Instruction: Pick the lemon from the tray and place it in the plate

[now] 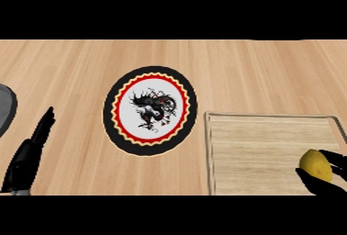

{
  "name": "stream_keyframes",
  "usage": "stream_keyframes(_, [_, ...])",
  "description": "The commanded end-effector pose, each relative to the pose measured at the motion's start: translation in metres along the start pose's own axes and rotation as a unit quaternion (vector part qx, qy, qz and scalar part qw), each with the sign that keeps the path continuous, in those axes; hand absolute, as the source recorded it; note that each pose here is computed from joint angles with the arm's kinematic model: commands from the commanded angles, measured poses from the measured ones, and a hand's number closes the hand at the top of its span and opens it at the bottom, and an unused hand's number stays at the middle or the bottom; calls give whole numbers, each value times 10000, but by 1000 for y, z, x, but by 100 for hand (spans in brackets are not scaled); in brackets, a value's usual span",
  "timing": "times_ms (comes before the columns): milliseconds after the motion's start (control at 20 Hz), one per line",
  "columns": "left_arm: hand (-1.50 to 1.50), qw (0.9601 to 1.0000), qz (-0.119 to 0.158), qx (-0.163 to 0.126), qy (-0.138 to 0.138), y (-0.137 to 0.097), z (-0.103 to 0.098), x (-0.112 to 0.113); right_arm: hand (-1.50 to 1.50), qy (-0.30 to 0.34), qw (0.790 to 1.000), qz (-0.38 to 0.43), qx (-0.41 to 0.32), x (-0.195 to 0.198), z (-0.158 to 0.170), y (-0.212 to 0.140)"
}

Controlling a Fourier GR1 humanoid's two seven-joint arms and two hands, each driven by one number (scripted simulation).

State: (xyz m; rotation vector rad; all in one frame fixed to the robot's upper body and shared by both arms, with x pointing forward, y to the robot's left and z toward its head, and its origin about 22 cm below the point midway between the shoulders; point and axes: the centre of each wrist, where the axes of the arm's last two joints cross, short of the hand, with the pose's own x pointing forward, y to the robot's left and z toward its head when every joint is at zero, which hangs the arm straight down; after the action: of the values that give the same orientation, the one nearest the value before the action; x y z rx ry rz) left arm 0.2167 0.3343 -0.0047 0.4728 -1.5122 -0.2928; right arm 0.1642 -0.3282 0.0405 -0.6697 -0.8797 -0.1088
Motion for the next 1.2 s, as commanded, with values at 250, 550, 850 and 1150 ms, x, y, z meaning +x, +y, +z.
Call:
stream_keyframes(250, [0, 10000, 15, -10, 68, 7, 7, 1, 150, -199, 9977, 644, -82, -8, 2, 22])
stream_keyframes(550, [0, 9999, -53, -42, -129, 4, -8, 5, 150, -690, 9424, 3265, -211, -5, 31, 51])
stream_keyframes(850, [0, 10000, -52, -14, -51, 9, 1, 1, 150, -1062, 9255, 3318, -1486, 25, 72, 69])
stream_keyframes(1150, [0, 10000, 30, 0, 24, -3, -5, -3, 150, -1993, 8982, 3009, -2508, 63, 120, 56])
